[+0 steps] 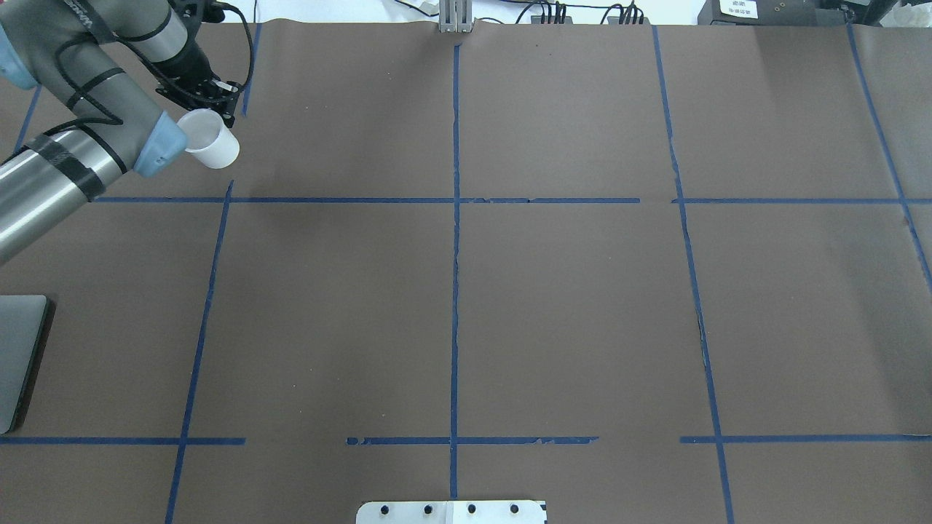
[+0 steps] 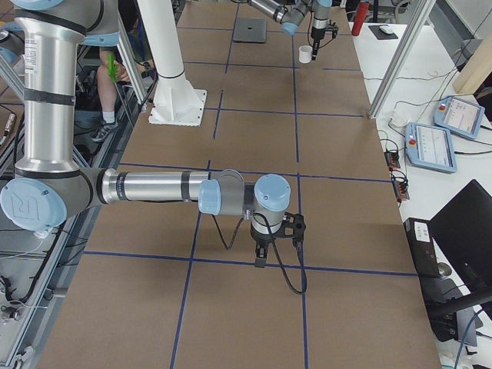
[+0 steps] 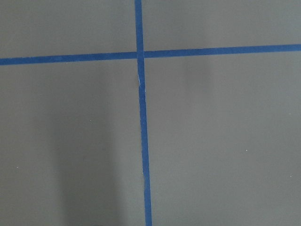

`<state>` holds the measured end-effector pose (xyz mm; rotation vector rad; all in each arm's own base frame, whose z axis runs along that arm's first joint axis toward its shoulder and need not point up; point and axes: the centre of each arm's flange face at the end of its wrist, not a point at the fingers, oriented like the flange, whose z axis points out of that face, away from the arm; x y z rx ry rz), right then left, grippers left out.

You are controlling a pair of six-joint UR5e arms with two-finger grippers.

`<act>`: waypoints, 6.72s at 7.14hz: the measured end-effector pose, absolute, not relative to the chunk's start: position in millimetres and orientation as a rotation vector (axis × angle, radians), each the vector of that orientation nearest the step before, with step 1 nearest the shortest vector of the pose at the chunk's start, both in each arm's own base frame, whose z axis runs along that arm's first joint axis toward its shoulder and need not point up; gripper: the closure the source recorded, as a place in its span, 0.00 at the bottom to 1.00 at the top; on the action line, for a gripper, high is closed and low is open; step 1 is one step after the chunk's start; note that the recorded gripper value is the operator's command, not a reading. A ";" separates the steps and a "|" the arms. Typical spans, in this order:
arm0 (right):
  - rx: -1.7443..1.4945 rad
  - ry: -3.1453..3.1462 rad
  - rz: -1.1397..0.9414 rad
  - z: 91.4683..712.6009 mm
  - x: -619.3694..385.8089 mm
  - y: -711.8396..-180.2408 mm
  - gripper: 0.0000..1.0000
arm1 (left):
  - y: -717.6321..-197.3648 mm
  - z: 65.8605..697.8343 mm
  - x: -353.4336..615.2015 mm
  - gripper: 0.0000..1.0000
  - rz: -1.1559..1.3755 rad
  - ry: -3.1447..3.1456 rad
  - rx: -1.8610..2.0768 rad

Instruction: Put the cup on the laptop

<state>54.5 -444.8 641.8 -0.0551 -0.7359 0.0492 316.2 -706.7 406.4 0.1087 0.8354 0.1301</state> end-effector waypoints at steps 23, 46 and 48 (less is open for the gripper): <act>-0.055 -0.736 0.049 641.9 54.5 -444.8 0.00 | -370.6 736.1 81.8 0.13 -0.075 0.781 0.025; -0.055 -0.736 0.049 641.9 54.5 -444.8 0.00 | -465.2 652.2 -75.5 0.00 0.046 0.803 0.032; -0.055 -0.736 0.049 641.9 54.5 -444.8 0.00 | -466.5 651.0 -75.7 0.00 0.050 0.801 0.037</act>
